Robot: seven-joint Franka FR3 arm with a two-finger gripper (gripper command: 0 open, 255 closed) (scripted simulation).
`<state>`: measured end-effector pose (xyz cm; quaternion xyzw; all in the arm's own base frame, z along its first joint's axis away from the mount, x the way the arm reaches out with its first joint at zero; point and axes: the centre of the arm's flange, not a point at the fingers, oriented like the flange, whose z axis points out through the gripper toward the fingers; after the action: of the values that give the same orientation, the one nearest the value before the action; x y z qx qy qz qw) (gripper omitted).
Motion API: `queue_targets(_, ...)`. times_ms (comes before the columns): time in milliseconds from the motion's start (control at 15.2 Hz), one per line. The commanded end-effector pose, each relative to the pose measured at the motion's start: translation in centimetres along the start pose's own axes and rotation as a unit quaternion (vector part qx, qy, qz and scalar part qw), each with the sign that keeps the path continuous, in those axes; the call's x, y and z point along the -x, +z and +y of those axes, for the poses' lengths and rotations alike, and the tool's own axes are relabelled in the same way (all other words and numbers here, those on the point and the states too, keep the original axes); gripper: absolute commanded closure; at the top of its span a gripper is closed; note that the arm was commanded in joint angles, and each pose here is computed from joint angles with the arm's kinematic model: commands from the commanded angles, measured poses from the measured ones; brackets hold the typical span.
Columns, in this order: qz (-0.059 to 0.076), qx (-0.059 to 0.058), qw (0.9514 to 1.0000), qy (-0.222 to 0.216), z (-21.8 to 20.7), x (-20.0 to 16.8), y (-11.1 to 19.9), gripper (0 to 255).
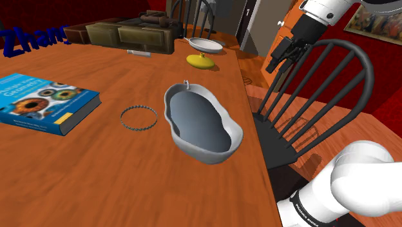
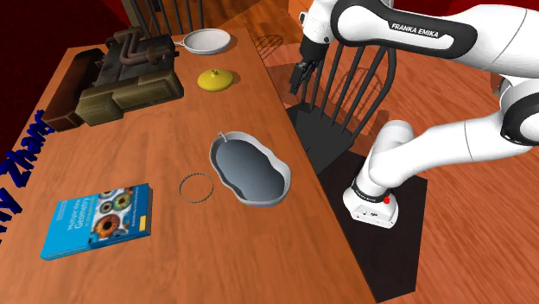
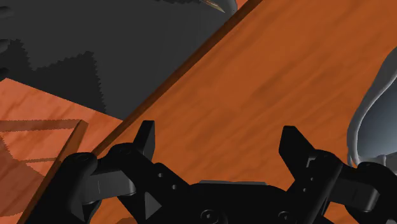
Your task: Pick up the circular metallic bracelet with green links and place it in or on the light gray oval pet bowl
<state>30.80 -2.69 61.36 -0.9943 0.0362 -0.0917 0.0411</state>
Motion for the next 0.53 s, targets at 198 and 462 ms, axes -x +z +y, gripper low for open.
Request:
queue_targets(198,-0.012,-0.013,0.9979,-0.062,-1.8,-3.2,1.7,0)
queue_targets(462,-0.029,-0.031,0.9887,-0.144,-5.0,-7.1,3.9,0)
